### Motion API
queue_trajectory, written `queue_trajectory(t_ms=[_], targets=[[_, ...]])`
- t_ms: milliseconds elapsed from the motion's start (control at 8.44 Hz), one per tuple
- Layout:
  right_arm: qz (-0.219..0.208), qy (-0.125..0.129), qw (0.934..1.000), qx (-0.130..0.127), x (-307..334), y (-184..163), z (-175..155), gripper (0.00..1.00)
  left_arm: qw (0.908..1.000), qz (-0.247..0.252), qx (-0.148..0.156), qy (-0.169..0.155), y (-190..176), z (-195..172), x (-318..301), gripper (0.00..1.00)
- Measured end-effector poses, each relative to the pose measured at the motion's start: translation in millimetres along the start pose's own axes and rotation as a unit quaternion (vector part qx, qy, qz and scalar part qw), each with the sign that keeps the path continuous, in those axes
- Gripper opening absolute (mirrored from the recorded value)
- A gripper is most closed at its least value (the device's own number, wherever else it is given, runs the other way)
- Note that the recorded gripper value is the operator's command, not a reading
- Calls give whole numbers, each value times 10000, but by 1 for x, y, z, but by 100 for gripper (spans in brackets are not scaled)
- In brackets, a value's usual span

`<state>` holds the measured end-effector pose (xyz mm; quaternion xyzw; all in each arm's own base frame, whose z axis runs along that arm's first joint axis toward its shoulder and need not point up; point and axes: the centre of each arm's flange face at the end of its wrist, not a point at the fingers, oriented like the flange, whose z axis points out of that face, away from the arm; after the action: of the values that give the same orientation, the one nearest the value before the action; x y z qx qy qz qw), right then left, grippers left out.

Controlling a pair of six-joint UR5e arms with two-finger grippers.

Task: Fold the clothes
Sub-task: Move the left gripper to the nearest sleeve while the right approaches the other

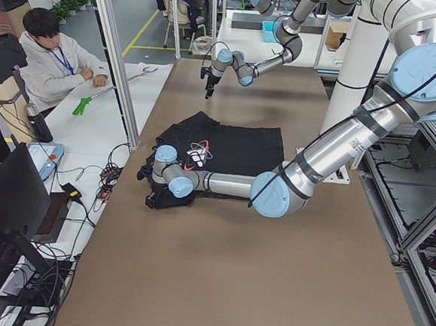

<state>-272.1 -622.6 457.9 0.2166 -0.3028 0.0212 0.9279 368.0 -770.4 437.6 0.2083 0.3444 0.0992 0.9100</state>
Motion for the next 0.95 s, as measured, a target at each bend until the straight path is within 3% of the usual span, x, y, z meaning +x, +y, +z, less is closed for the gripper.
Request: queue_trajectory(t_ms=[474, 948], targets=[[105, -52, 9999, -36, -10, 7, 2, 94, 10000, -4, -12, -78, 11, 8, -9, 0], [107, -59, 9999, -33, -11, 8, 2, 94, 10000, 13, 74, -5, 6, -2, -4, 0]])
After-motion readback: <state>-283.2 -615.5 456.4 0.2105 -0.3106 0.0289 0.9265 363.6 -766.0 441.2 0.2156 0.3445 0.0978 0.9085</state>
